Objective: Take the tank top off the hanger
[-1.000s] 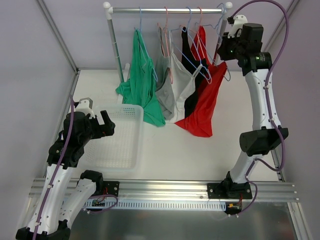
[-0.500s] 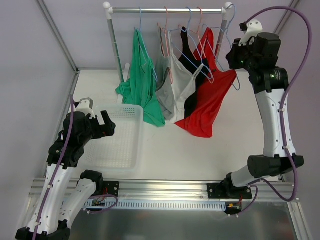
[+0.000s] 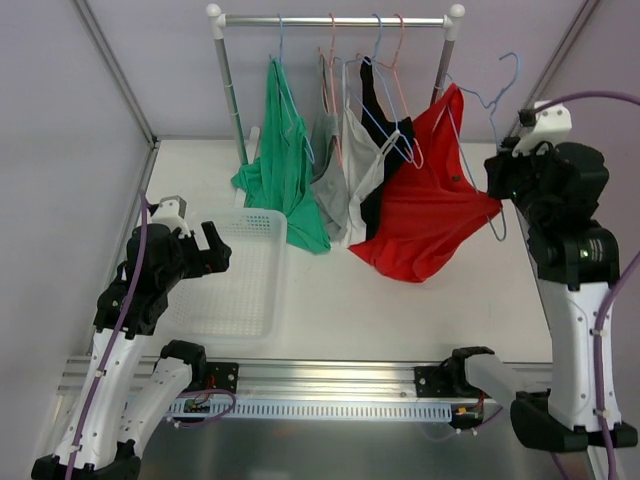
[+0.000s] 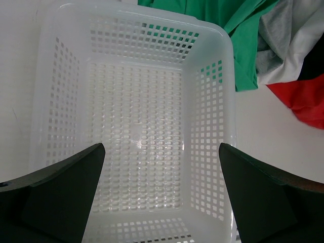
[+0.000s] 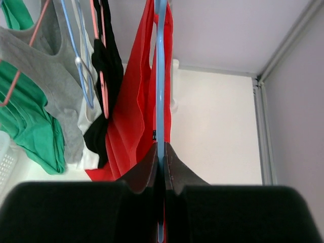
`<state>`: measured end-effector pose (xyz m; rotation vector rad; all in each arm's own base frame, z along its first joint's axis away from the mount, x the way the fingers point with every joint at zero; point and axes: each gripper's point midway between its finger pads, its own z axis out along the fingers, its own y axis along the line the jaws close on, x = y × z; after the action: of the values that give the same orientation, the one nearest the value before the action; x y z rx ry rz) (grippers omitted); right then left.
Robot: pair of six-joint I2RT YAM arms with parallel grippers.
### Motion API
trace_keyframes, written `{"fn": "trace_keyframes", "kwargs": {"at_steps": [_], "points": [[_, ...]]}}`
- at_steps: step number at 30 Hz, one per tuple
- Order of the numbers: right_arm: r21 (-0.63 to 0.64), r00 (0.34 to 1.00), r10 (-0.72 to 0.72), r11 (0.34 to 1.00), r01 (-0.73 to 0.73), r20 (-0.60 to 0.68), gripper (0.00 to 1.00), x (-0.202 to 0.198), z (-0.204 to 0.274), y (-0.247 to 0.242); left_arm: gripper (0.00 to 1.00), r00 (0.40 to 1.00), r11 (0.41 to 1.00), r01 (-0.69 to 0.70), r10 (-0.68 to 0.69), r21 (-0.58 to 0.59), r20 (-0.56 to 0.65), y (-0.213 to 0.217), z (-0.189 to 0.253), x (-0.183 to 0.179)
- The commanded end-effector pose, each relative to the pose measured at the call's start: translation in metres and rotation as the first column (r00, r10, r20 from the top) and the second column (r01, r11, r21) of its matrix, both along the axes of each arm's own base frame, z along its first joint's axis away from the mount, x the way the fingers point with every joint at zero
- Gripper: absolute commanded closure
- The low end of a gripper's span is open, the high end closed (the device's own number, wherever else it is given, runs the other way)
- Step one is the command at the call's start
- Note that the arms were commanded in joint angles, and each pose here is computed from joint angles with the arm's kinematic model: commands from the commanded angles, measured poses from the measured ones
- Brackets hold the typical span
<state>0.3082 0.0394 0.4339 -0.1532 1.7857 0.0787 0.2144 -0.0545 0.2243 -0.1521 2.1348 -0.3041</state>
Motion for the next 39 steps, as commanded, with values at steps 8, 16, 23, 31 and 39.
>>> {"fn": "trace_keyframes", "kwargs": {"at_steps": [8,16,23,31,39], "points": [[0.056,0.938,-0.232,0.973,0.225,0.256,1.0,-0.148,0.041,-0.058,0.01,0.998,0.998,0.052,-0.052,-0.022,0.036,-0.01,0.012,0.005],[0.136,0.86,-0.273,0.962,0.238,0.431,1.0,-0.259,0.095,-0.079,0.01,0.945,0.931,0.32,-0.301,-0.176,0.125,-0.062,0.071,-0.006],[0.123,0.873,0.026,0.988,-0.098,0.487,1.0,-0.29,0.12,-0.042,0.01,0.779,0.739,0.62,-0.539,-0.265,0.32,-0.117,0.177,-0.02],[0.064,0.848,0.354,0.91,-0.41,0.395,1.0,-0.257,0.077,0.026,0.01,0.581,0.564,0.802,-0.658,-0.198,0.479,-0.204,0.244,-0.006],[0.144,0.852,0.348,0.891,-0.43,0.39,1.0,-0.226,0.06,0.04,0.01,0.428,0.544,0.839,-0.654,-0.007,0.624,-0.305,0.261,-0.013]]}}
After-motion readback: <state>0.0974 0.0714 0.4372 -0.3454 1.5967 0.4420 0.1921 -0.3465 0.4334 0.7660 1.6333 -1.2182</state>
